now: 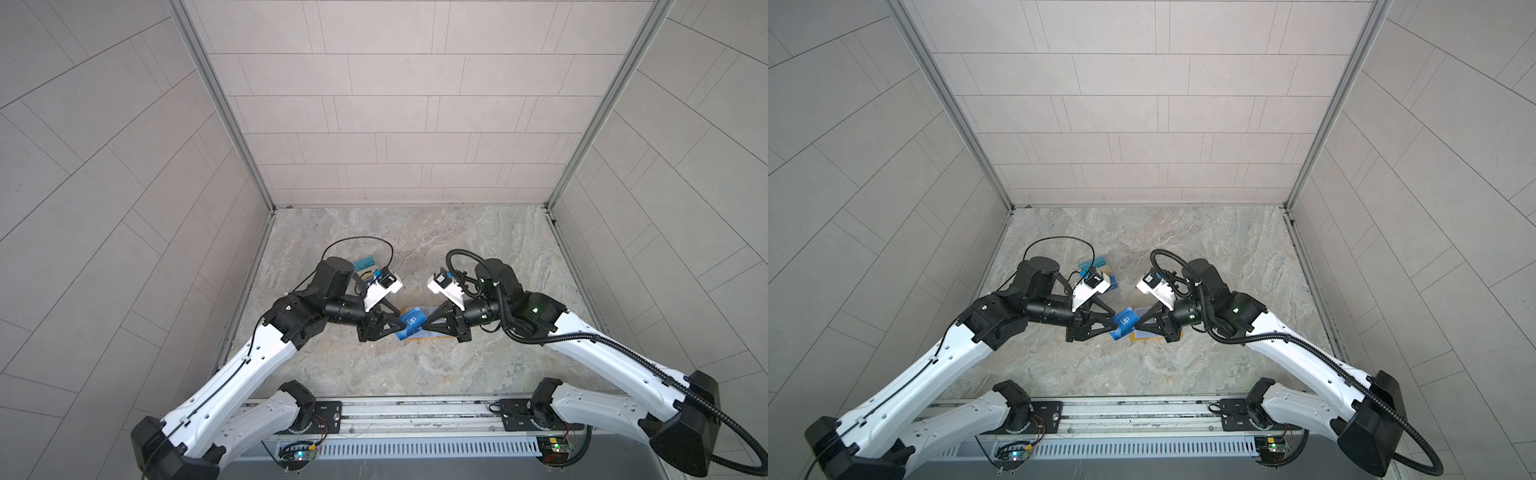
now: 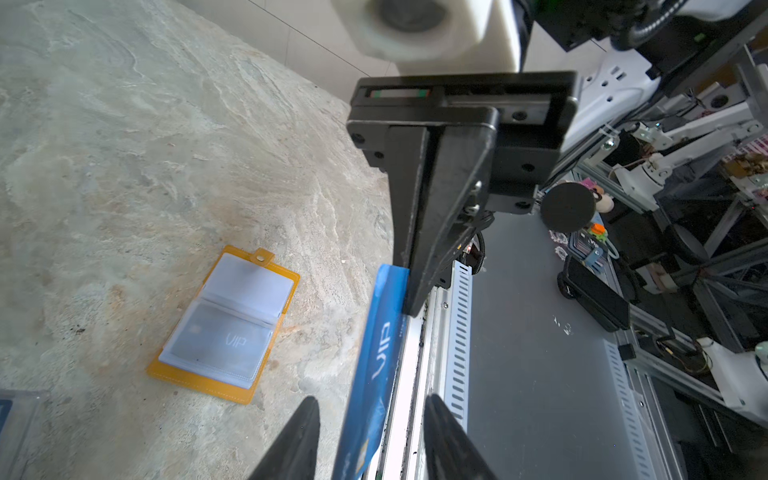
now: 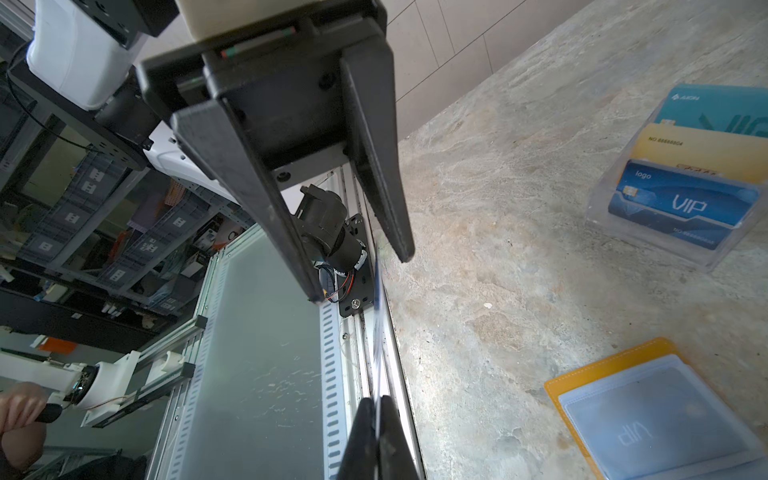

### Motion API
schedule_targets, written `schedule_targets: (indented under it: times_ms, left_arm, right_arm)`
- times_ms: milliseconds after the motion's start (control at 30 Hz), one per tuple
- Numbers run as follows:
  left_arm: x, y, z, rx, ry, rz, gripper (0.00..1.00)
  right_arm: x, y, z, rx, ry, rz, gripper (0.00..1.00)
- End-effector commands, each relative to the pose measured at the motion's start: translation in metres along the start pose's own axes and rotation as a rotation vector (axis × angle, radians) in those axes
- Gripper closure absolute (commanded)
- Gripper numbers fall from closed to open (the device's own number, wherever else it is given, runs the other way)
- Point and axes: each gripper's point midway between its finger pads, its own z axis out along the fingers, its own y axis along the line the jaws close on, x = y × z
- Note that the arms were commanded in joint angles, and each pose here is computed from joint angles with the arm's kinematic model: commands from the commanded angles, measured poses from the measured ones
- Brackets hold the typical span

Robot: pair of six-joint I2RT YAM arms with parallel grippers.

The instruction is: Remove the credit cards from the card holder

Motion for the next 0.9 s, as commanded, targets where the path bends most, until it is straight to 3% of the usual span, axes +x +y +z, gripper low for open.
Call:
schedule_targets:
  times_ms: [0, 233, 433, 867]
  left_arm:
    - [-0.004, -0.013, -0.003, 0.06, -0.002, 0.028, 0.6]
    - [-0.002, -0.018, 0.0, 0.117, 0.009, 0.009, 0.76]
    - [0.0, -0.017, 0.002, 0.12, 0.021, 0.0, 0.81]
    - [0.002, -0.006, 0.003, 0.057, 0.041, -0.013, 1.0]
  right_arm:
    - [-0.004, 0.009, -0.001, -0.034, 0.005, -0.06, 1.0]
    - [-0.004, 0.008, 0.0, -0.038, 0.007, -0.069, 1.0]
    - [-0.007, 0.006, 0.001, -0.031, 0.003, -0.071, 1.0]
    - [-0.007, -0.007, 0.005, 0.023, 0.0, -0.022, 0.97]
